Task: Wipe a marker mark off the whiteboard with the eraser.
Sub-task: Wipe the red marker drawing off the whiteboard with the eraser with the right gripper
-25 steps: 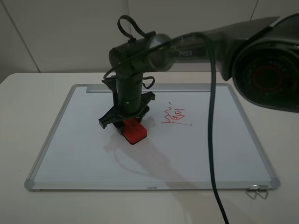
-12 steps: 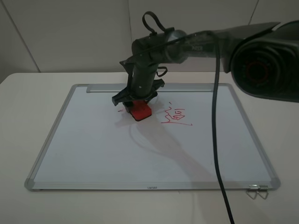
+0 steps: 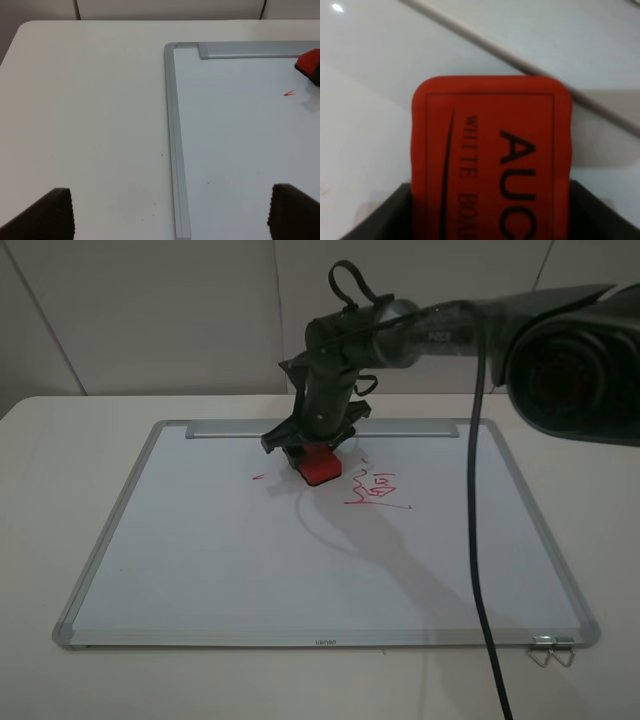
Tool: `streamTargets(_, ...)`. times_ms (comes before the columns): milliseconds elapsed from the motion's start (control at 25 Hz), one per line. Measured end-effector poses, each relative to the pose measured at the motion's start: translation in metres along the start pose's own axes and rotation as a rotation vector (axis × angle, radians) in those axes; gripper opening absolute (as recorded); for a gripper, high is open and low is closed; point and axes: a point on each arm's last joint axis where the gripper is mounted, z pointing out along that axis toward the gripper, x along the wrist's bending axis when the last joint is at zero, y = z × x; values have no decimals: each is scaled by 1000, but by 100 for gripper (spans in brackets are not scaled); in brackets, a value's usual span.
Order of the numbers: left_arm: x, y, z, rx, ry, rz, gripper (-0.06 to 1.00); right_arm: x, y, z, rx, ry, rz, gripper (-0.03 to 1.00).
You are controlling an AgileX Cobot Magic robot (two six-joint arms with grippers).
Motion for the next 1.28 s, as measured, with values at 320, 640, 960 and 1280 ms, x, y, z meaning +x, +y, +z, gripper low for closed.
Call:
streamTargets(320,0,0,0,0,0,0,77,50,-5,-4,-11,21,-116,50)
streamTargets(640,0,0,0,0,0,0,77,101,-16,-9,-13,72,-219,50)
streamTargets(960,0,0,0,0,0,0,77,120,-22,-11,-1,96,-245,50)
streamTargets(1280,0,0,0,0,0,0,77,110,-21,-17,26,98,-218,50)
